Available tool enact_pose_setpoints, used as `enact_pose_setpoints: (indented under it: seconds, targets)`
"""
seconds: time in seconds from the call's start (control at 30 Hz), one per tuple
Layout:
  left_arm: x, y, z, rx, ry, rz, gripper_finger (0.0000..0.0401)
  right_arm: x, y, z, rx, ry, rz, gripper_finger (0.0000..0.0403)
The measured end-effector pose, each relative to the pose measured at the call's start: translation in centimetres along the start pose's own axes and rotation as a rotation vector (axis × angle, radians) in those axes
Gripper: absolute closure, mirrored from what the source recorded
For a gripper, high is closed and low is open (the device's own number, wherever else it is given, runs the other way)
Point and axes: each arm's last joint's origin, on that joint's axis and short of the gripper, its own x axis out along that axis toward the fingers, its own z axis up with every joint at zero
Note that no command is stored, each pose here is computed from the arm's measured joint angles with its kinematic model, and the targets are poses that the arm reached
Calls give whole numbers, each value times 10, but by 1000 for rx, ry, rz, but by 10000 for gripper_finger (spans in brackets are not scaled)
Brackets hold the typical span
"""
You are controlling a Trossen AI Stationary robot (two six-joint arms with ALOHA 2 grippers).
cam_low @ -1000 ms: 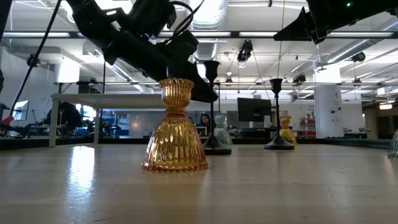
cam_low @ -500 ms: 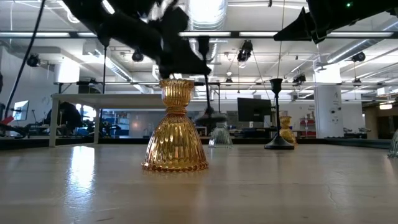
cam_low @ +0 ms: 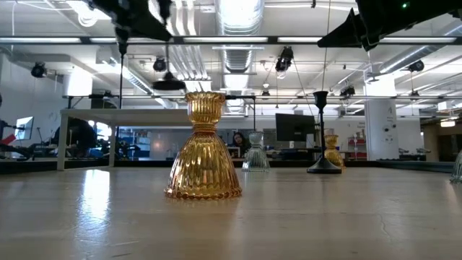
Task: Pick & Place candle stick holders
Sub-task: Move the bottom small black candle holder to the middle left of the table
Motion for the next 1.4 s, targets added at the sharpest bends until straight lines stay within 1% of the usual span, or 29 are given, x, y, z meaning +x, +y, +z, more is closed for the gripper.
enact_pose_setpoints:
  seconds: [0.1,0.27,0.43,0.57,0.7,0.87,0.97,1.07,1.13,1.2,1.27,1.4]
  targets:
    - [-23,13,-1,-25,-13,47,383,0,0,0,0,0,0,394]
    - [-51,33,-12,-56,21,192,383,0,0,0,1,-1,0,394]
    - [-68,46,-21,-89,42,287,383,0,0,0,7,-2,0,394]
    - [-80,54,-24,-112,10,338,383,0,0,0,20,-2,0,394]
    - [-92,62,-28,-141,8,401,383,0,0,0,21,-3,0,394]
    - [-101,69,-30,-177,10,447,384,0,0,2,25,-17,-1,394]
    - [-100,68,-30,-174,24,425,384,0,0,4,21,-33,-2,394]
    - [-100,68,-29,-174,21,430,384,0,0,4,19,-35,-2,394]
    - [-98,67,-29,-178,29,406,384,0,0,4,18,-35,-2,394]
    - [-94,62,-25,-197,36,318,384,0,0,4,14,-35,-2,394]
    - [-87,55,-20,-198,32,203,384,0,0,4,6,-35,-3,394]
    - [-63,37,-13,-129,34,-25,384,0,0,4,5,-36,-3,394]
